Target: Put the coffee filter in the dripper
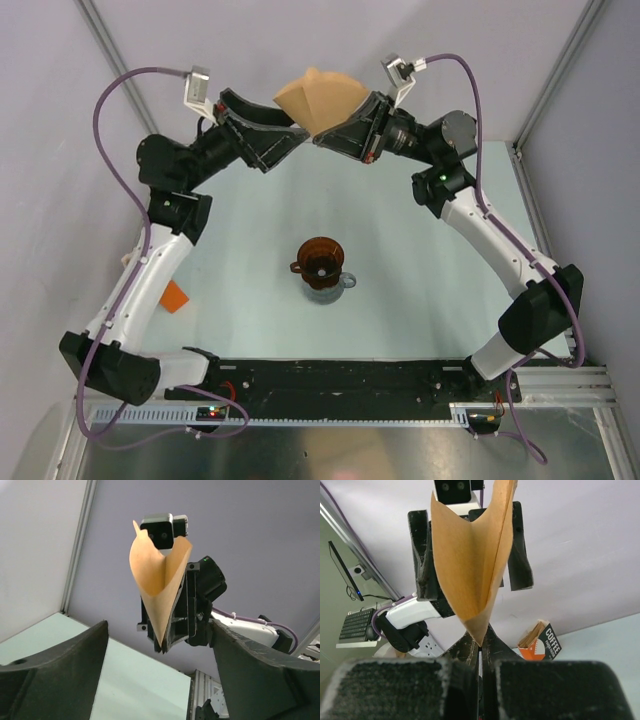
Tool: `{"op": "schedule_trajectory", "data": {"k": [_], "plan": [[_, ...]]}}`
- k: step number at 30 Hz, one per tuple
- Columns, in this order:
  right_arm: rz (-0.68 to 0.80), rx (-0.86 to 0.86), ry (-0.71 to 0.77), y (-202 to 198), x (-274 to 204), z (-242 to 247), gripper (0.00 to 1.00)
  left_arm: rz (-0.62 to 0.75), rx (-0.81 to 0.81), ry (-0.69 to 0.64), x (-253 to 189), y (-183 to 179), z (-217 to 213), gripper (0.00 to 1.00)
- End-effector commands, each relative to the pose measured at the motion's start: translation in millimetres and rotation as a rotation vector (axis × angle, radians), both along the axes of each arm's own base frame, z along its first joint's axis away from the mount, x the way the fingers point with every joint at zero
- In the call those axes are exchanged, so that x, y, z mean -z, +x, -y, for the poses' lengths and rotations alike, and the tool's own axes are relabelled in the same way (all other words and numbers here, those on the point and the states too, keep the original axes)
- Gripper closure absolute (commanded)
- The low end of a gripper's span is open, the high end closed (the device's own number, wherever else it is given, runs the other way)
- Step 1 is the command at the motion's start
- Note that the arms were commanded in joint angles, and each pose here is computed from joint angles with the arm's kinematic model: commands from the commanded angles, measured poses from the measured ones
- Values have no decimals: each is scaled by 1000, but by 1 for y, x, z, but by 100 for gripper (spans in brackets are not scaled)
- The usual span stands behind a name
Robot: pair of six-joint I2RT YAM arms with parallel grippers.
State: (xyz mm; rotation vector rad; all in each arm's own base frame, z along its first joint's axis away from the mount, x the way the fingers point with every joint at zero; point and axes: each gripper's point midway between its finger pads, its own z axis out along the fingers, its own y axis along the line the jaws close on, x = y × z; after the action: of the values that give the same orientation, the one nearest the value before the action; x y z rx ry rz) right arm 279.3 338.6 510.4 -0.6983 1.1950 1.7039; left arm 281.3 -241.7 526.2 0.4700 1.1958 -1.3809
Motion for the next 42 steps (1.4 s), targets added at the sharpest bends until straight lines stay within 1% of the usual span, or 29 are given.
{"op": "schedule_trajectory", "data": {"k": [1,3,5,6,8,12,14,18,20,21,22,24,25,26,27,28,30,33,35,39,40,41,42], "plan": [[90,-19,30,-22,-23,4,100,78,11,-45,-29,-7,3,21],[91,-20,29,-23,-22,3,100,80,27,-57,-32,-8,6,33],[93,-19,30,-23,-21,3,100,81,47,-66,-33,-10,9,42],[93,-18,31,-23,-21,3,100,81,56,-67,-33,-10,10,44],[96,-15,33,-22,-21,4,100,75,72,-67,-31,-11,13,46],[100,-13,35,-22,-22,4,100,63,99,-66,-29,-12,19,47],[105,-13,37,-23,-22,4,100,63,110,-62,-28,-12,21,50],[119,-9,30,-22,-19,4,100,47,117,-65,-27,-8,24,68],[130,5,27,-19,-18,6,100,37,121,-70,-28,-7,24,80],[133,14,28,-18,-19,8,100,33,121,-71,-28,-6,25,90],[127,26,29,-14,-20,11,100,28,123,-71,-27,-4,25,95],[113,53,32,-6,-23,19,81,26,125,-69,-26,-4,26,99],[110,65,32,-3,-25,23,69,24,126,-68,-25,-3,26,99],[111,80,33,0,-27,27,61,24,127,-67,-25,-3,26,99],[111,92,34,2,-28,31,54,22,127,-64,-24,-2,27,100],[115,101,36,3,-30,34,51,23,129,-62,-23,-2,27,100],[122,112,41,5,-34,38,49,26,135,-55,-21,-3,29,100],[133,120,50,5,-38,40,51,29,143,-47,-19,-3,31,100],[139,122,53,6,-39,40,57,27,144,-46,-18,-1,33,100],[144,132,55,10,-41,44,82,29,147,-44,-17,-1,34,100],[150,133,54,10,-42,45,91,29,148,-42,-17,-1,34,100],[155,136,54,11,-43,47,95,31,148,-41,-17,-2,34,100],[162,141,55,12,-44,48,98,30,147,-40,-15,-2,34,100]]}}
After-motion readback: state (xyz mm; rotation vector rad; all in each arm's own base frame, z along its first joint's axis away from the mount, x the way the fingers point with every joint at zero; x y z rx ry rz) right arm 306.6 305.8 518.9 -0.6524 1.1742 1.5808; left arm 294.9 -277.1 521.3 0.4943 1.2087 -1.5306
